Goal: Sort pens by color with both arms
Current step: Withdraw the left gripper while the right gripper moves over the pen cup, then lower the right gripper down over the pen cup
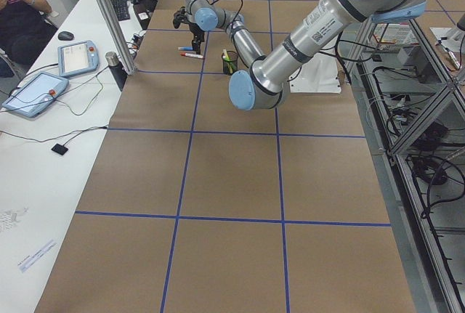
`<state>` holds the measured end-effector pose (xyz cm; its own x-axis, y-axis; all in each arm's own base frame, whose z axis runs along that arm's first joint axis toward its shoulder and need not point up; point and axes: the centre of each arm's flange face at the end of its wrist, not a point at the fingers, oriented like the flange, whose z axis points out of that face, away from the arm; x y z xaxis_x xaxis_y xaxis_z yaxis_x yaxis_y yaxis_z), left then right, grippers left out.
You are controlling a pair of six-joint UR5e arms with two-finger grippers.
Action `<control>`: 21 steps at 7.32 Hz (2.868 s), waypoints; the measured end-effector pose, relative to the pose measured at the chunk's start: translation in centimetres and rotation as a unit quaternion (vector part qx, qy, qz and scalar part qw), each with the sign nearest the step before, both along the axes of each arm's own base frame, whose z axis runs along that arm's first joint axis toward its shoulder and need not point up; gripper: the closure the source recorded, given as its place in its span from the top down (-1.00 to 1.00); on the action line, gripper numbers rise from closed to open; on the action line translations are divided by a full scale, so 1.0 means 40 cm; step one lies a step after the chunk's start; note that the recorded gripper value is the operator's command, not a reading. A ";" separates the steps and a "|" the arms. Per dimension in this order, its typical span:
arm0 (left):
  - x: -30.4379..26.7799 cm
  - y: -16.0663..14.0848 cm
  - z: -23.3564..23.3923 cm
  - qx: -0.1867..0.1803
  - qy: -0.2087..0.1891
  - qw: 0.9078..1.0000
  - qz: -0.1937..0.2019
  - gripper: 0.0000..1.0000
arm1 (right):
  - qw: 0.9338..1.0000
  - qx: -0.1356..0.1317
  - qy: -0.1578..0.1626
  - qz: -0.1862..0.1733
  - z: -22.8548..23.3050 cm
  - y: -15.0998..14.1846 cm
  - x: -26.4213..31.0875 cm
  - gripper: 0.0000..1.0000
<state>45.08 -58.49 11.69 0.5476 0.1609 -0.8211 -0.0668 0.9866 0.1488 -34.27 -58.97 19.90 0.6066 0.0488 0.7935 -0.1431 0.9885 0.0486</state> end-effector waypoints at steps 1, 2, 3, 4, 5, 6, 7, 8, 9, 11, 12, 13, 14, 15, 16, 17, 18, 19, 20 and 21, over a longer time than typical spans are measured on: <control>-0.042 0.017 0.057 -0.001 -0.003 1.000 0.007 0.66 | 1.000 0.016 0.002 0.002 -0.060 0.025 -0.030 0.96; -0.080 0.041 0.117 -0.001 -0.007 1.000 0.012 0.66 | 0.999 0.036 0.003 0.001 -0.112 0.047 -0.065 0.96; -0.117 0.062 0.161 0.001 -0.017 1.000 0.019 0.65 | 0.998 0.055 0.004 -0.003 -0.153 0.074 -0.108 0.95; -0.148 0.078 0.185 0.005 -0.030 0.999 0.030 0.64 | 0.997 0.071 0.003 -0.010 -0.178 0.101 -0.150 0.95; -0.175 0.096 0.211 0.008 -0.040 0.998 0.039 0.64 | 0.996 0.086 0.000 -0.016 -0.194 0.128 -0.188 0.95; -0.201 0.116 0.246 0.012 -0.045 0.998 0.044 0.64 | 0.995 0.102 -0.001 -0.017 -0.203 0.153 -0.226 0.95; -0.222 0.133 0.276 0.018 -0.047 0.998 0.050 0.64 | 0.993 0.118 0.000 -0.016 -0.210 0.176 -0.261 0.95; -0.233 0.144 0.303 0.024 -0.048 0.997 0.055 0.64 | 0.991 0.134 -0.001 -0.015 -0.218 0.198 -0.293 0.95; -0.240 0.151 0.332 0.029 -0.049 0.997 0.058 0.64 | 0.988 0.153 0.002 -0.012 -0.229 0.225 -0.331 0.94; -0.247 0.158 0.369 0.036 -0.046 0.997 0.059 0.64 | 0.983 0.185 0.009 -0.009 -0.244 0.276 -0.396 0.90; -0.248 0.159 0.376 0.036 -0.047 0.996 0.059 0.64 | 0.979 0.203 0.017 -0.012 -0.245 0.293 -0.415 0.88; -0.248 0.158 0.380 0.036 -0.047 0.996 0.059 0.64 | 0.974 0.222 0.027 -0.015 -0.241 0.314 -0.438 0.87; -0.247 0.157 0.382 0.035 -0.048 0.996 0.059 0.64 | 0.971 0.237 0.035 -0.019 -0.233 0.338 -0.466 0.81; -0.247 0.156 0.385 0.034 -0.049 0.996 0.059 0.64 | 0.968 0.247 0.037 -0.023 -0.217 0.362 -0.497 0.70; -0.247 0.155 0.388 0.034 -0.049 0.996 0.059 0.64 | 0.966 0.254 0.035 -0.024 -0.196 0.376 -0.523 0.66; -0.248 0.155 0.390 0.033 -0.050 0.996 0.058 0.64 | 0.965 0.258 0.034 -0.025 -0.173 0.381 -0.541 0.60; -0.249 0.155 0.393 0.033 -0.051 0.996 0.058 0.64 | 0.965 0.257 0.036 -0.027 -0.153 0.379 -0.555 0.55; -0.249 0.156 0.395 0.032 -0.051 0.996 0.058 0.64 | 0.965 0.256 0.039 -0.027 -0.141 0.376 -0.564 0.47; -0.250 0.156 0.395 0.032 -0.051 0.996 0.058 0.64 | 0.966 0.255 0.040 -0.027 -0.137 0.374 -0.567 0.41; -0.249 0.156 0.395 0.032 -0.051 0.996 0.058 0.64 | 0.966 0.254 0.041 -0.027 -0.134 0.373 -0.569 0.40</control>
<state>35.10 -52.25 27.48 0.6024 0.2788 -0.7479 -0.1978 0.9599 0.1985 -57.03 -44.06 14.54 0.6591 -0.3676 0.6561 -0.0680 0.8397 0.5388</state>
